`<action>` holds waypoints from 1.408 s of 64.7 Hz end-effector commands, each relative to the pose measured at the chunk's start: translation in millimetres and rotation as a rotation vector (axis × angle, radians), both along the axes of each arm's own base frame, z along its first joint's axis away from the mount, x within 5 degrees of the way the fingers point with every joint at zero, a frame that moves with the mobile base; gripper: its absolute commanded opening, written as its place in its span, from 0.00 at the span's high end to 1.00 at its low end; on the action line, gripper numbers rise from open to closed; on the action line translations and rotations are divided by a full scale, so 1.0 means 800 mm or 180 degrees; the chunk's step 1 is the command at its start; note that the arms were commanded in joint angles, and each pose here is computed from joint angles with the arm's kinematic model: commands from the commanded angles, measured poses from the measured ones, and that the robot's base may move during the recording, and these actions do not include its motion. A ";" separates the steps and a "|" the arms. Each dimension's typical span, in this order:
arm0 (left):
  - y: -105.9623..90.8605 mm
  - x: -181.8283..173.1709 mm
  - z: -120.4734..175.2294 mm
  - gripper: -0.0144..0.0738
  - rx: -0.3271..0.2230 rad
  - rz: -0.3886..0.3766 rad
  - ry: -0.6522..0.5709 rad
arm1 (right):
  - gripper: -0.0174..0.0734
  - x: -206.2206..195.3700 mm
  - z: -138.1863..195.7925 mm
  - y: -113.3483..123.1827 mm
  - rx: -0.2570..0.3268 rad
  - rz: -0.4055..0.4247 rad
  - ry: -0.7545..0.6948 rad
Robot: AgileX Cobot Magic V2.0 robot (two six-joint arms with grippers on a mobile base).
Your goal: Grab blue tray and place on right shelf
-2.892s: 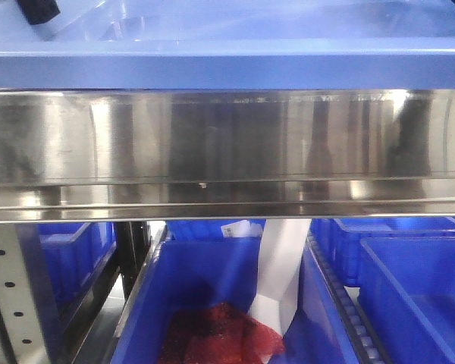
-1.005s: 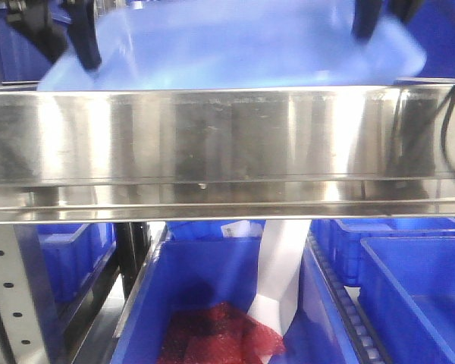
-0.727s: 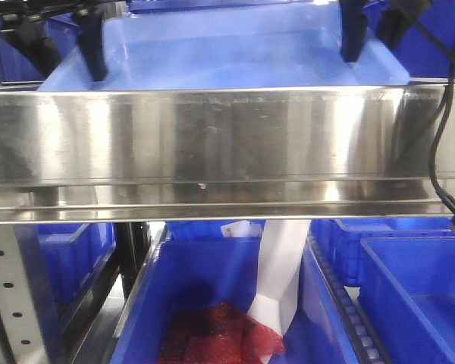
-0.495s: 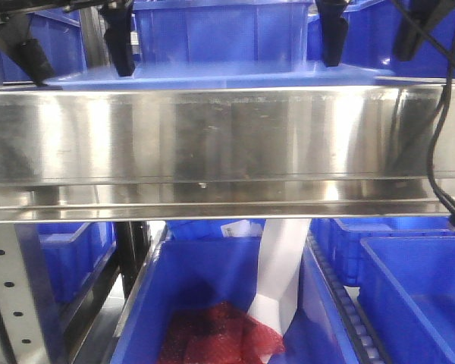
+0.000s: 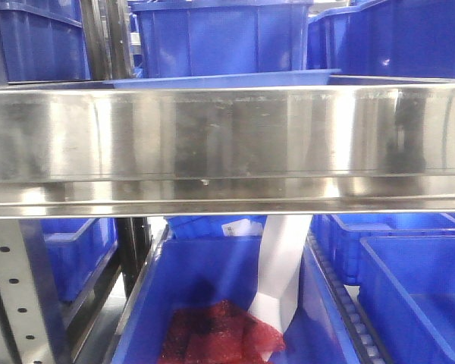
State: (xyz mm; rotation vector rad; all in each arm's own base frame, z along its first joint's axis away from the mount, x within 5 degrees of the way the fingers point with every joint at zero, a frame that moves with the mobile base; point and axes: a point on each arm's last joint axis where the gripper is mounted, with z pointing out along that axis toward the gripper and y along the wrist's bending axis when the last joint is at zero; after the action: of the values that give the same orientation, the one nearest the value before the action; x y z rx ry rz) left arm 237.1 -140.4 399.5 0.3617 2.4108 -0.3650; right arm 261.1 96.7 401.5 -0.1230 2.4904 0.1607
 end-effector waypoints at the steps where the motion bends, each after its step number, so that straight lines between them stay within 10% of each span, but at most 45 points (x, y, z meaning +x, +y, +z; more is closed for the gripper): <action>1: 0.016 -0.038 0.027 0.52 -0.0283 -0.0062 -0.0516 | 0.65 -0.041 0.026 -0.017 0.0094 0.0106 -0.0567; 19: 0.077 -0.137 -0.026 0.90 -0.0541 -0.0060 -0.0994 | 0.75 -0.146 -0.023 -0.059 0.0254 0.0198 -0.1269; 49: 0.138 -0.227 -0.075 0.89 -0.0940 -0.0073 -0.2314 | 0.75 -0.254 -0.100 -0.101 0.0455 0.0353 -0.2771; 91: 0.141 -0.235 -0.074 0.89 -0.1060 -0.0061 -0.2337 | 0.75 -0.257 -0.104 -0.102 0.0484 0.0361 -0.2853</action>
State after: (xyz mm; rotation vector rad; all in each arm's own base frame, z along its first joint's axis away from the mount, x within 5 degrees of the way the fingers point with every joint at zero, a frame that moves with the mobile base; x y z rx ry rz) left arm 50.5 -25.9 324.4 0.3112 1.7051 -0.4735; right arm 55.4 14.0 301.5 -0.1939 1.6909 0.2748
